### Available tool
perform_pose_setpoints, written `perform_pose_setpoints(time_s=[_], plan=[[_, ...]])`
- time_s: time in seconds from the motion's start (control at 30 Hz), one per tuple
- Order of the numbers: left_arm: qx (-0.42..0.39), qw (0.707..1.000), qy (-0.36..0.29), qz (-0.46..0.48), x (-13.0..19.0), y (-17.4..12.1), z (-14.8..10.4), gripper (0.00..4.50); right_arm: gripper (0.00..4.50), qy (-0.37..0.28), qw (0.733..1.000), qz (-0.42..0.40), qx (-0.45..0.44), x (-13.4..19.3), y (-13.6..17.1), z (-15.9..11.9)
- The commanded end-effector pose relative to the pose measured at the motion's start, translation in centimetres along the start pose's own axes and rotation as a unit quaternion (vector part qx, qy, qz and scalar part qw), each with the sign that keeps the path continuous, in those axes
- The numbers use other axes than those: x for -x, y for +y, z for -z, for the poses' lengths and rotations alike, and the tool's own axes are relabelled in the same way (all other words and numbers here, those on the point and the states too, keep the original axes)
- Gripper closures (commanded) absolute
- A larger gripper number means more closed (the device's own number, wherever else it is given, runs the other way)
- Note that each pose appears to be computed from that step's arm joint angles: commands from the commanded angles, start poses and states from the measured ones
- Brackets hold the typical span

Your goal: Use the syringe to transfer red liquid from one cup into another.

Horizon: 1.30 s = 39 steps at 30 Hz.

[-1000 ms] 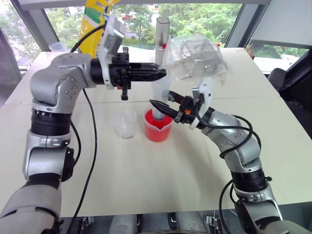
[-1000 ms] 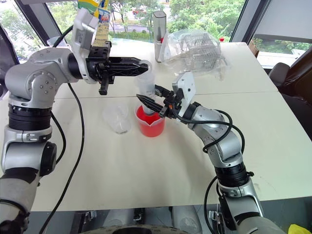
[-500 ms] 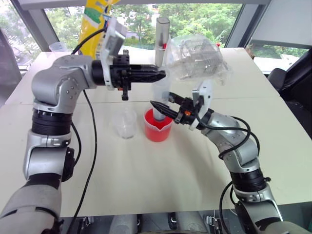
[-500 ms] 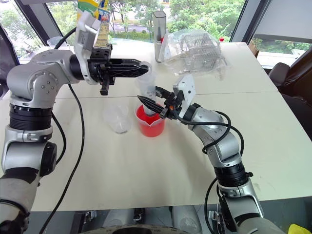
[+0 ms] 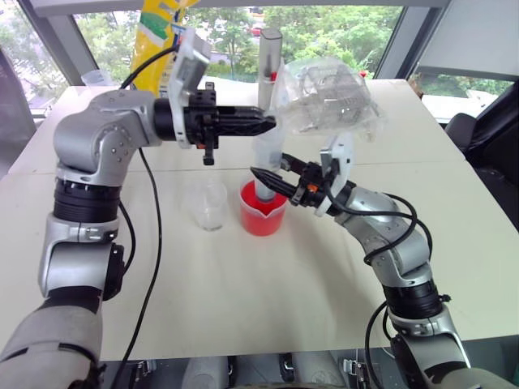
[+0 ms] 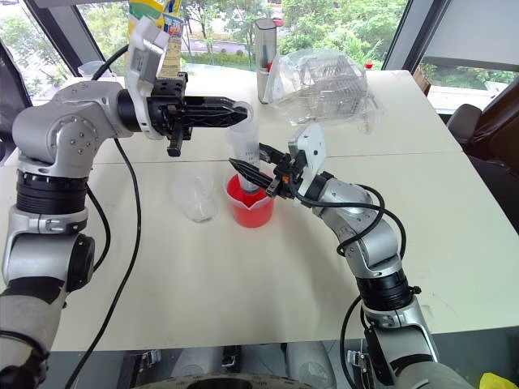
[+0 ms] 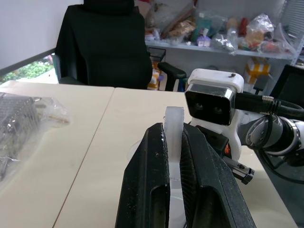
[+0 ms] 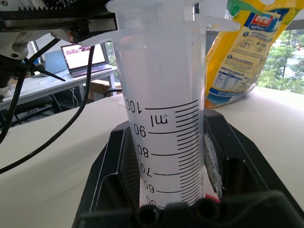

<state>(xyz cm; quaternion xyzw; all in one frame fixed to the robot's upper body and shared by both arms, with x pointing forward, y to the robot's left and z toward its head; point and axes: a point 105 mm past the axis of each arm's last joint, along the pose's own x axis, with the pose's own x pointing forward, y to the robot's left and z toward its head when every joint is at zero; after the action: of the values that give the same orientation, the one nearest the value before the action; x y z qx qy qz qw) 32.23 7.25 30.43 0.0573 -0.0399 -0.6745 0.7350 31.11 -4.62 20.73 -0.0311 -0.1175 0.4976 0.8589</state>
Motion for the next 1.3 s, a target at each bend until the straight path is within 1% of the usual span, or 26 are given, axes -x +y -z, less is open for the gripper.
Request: perform_pose_setpoints(time_s=[0.03, 0.63, 1.07, 1.3], plan=[[-0.088, 0.993, -0.065, -0.033, 1.4, 0.0, -5.7, 4.44, 3.05, 0.064, 0.996, -0.043, -0.041, 0.1, 2.0, 3.7], [-0.096, 0.990, -0.092, -0.037, 1.8, -0.1, -7.4, 4.44, 3.05, 0.082, 0.993, -0.049, -0.069, 0.3, 2.2, 4.7], [-0.102, 0.989, -0.099, -0.039, 2.0, -0.3, -8.0, 4.44, 3.05, 0.101, 0.991, -0.052, -0.076, 0.3, 2.3, 5.9], [-0.102, 0.989, -0.097, -0.038, 2.0, -0.4, -7.8, 4.44, 3.05, 0.096, 0.991, -0.052, -0.074, 0.2, 2.2, 5.7]])
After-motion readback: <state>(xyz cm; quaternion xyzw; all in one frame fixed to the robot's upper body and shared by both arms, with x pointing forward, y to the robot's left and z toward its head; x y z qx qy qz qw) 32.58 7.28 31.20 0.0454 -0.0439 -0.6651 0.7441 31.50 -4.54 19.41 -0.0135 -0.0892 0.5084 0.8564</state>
